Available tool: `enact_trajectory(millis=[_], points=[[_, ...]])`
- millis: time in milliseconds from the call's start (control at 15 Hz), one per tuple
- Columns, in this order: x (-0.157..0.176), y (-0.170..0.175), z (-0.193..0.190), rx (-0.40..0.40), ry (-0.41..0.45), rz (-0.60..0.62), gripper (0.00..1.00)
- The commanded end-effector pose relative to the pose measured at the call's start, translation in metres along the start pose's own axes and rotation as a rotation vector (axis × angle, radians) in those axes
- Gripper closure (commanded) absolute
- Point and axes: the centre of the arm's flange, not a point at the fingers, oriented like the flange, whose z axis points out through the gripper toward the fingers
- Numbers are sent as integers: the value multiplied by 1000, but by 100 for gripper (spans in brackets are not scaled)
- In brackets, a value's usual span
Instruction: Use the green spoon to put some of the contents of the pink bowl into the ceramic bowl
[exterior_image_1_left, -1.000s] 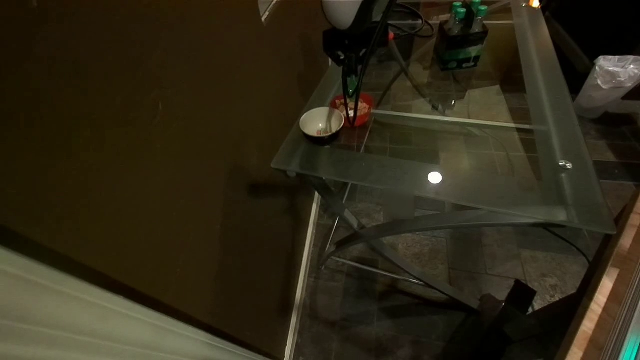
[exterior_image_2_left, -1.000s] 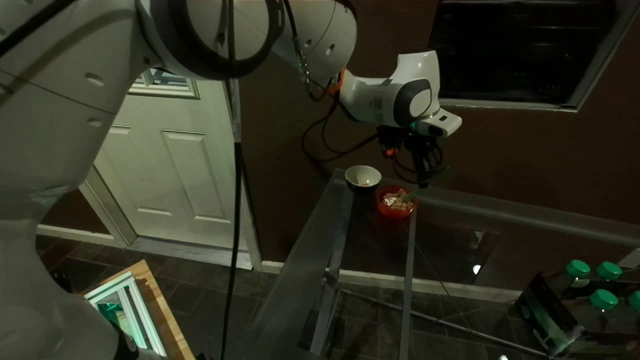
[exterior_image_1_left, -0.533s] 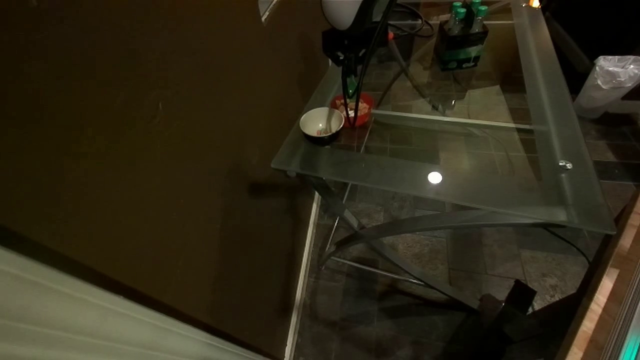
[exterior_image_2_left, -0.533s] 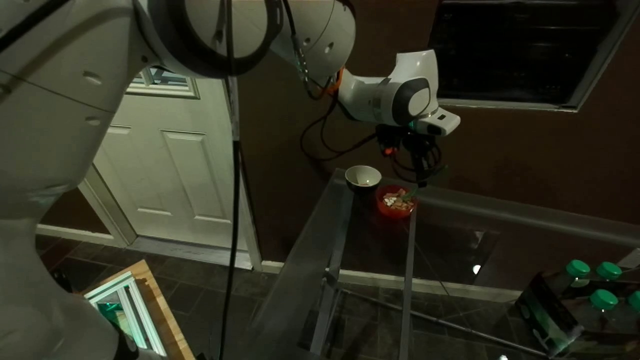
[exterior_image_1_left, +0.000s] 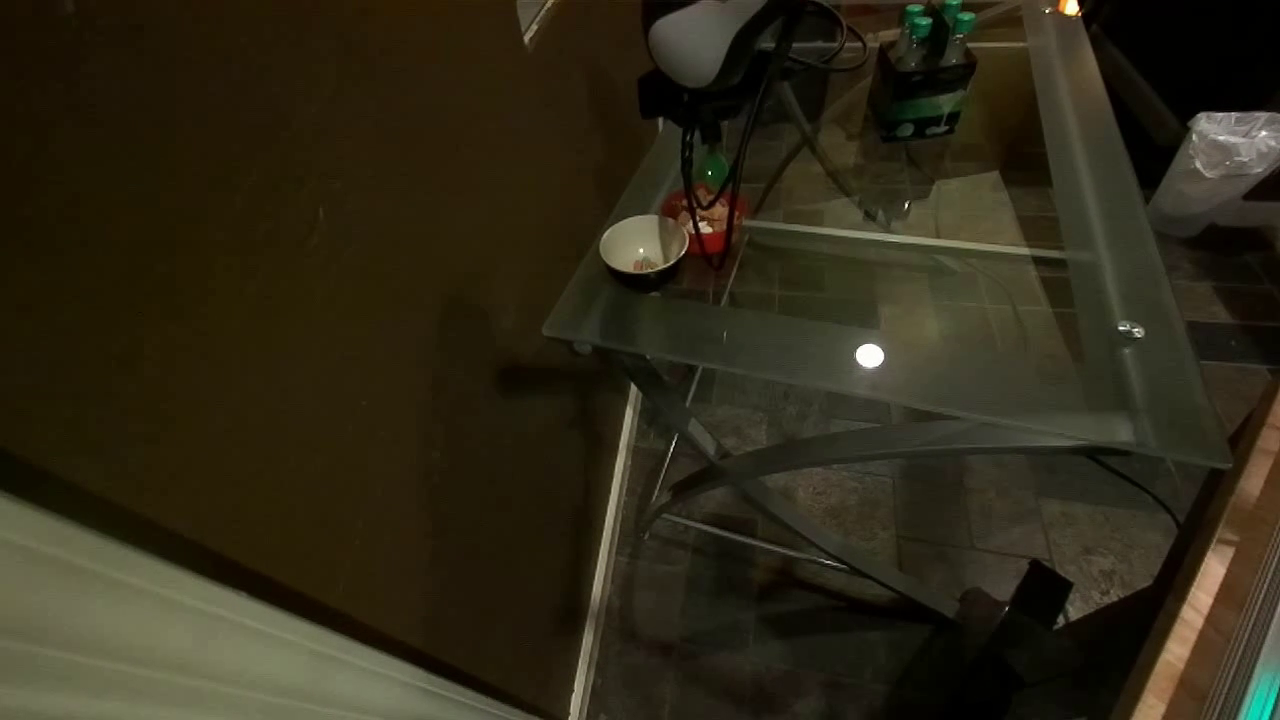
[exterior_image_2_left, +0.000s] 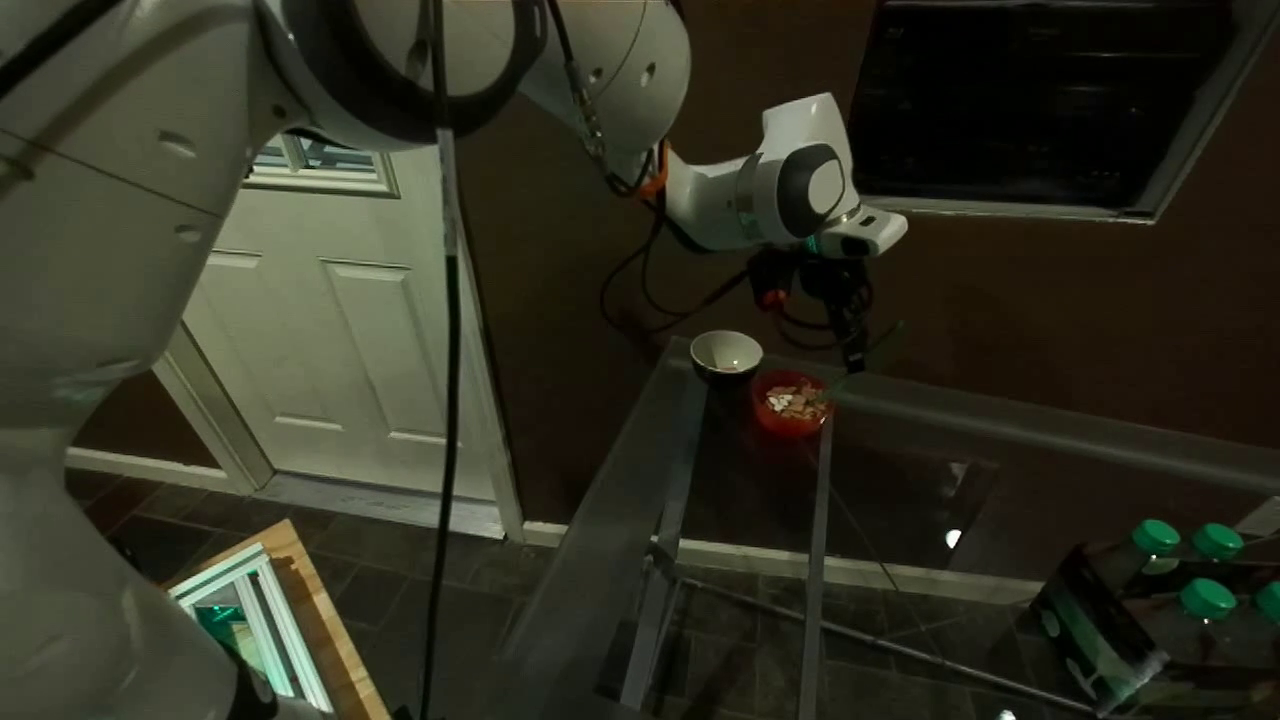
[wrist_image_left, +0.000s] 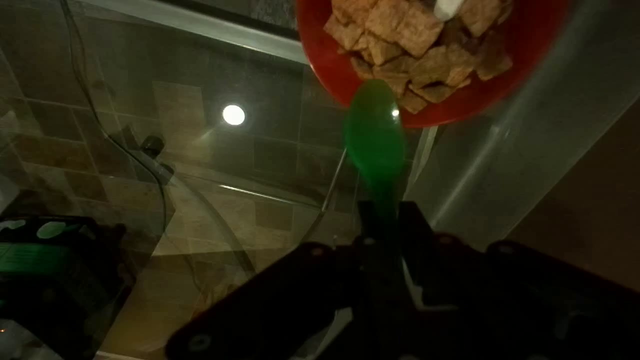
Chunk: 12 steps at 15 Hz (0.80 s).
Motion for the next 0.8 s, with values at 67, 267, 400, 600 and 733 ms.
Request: enact_trajectory(millis=[67,267,400,600,733], points=[[-15,-6,1,-50,71,18,96],[-23,-13,4,-64,103,14,96],[-26,-16,5,-73,122,13,96],[-31,-21,3,-77,150,13,96],[-33,-24,2,-83,168,11,96]])
